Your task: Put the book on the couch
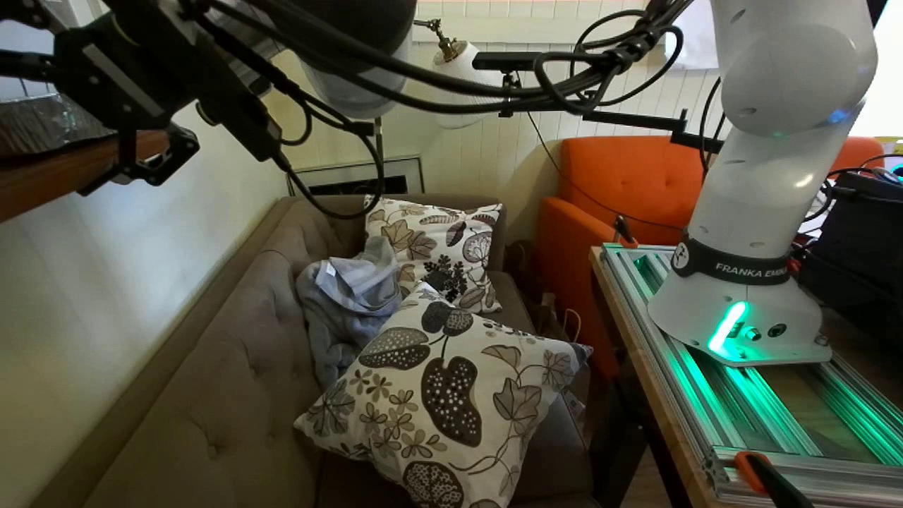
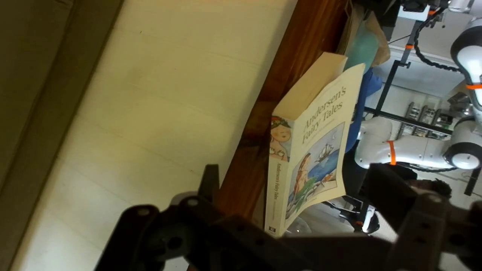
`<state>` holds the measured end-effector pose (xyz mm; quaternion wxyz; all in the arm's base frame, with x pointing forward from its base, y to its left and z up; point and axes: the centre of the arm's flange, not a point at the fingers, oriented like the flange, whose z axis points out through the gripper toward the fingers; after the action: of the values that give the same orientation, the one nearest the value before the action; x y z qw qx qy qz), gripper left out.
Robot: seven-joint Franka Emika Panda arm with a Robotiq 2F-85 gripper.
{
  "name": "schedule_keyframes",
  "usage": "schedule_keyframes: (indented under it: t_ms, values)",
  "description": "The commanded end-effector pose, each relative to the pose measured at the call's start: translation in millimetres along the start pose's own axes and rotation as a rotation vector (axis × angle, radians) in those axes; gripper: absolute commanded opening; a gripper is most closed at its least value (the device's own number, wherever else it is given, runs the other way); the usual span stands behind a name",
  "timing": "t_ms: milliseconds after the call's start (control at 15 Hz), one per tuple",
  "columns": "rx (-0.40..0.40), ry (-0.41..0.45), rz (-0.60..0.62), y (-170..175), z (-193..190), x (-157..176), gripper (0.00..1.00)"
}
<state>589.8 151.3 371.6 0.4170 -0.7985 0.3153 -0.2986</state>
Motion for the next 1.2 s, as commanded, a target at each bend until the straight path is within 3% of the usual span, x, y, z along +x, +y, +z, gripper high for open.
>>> schedule_keyframes:
  t_ms: [0, 533, 800, 1133]
  values:
    - [0.076, -0.017, 0.013, -1.2, 8.9, 3.3, 1.0]
    - [0.157, -0.119, 0.041, -14.3, 38.6, 6.7, 1.0]
    - [0.159, -0.185, 0.043, -15.4, 55.7, 4.7, 1.0]
    - [0.165, -0.2, 0.044, -7.1, 69.4, 13.5, 1.0]
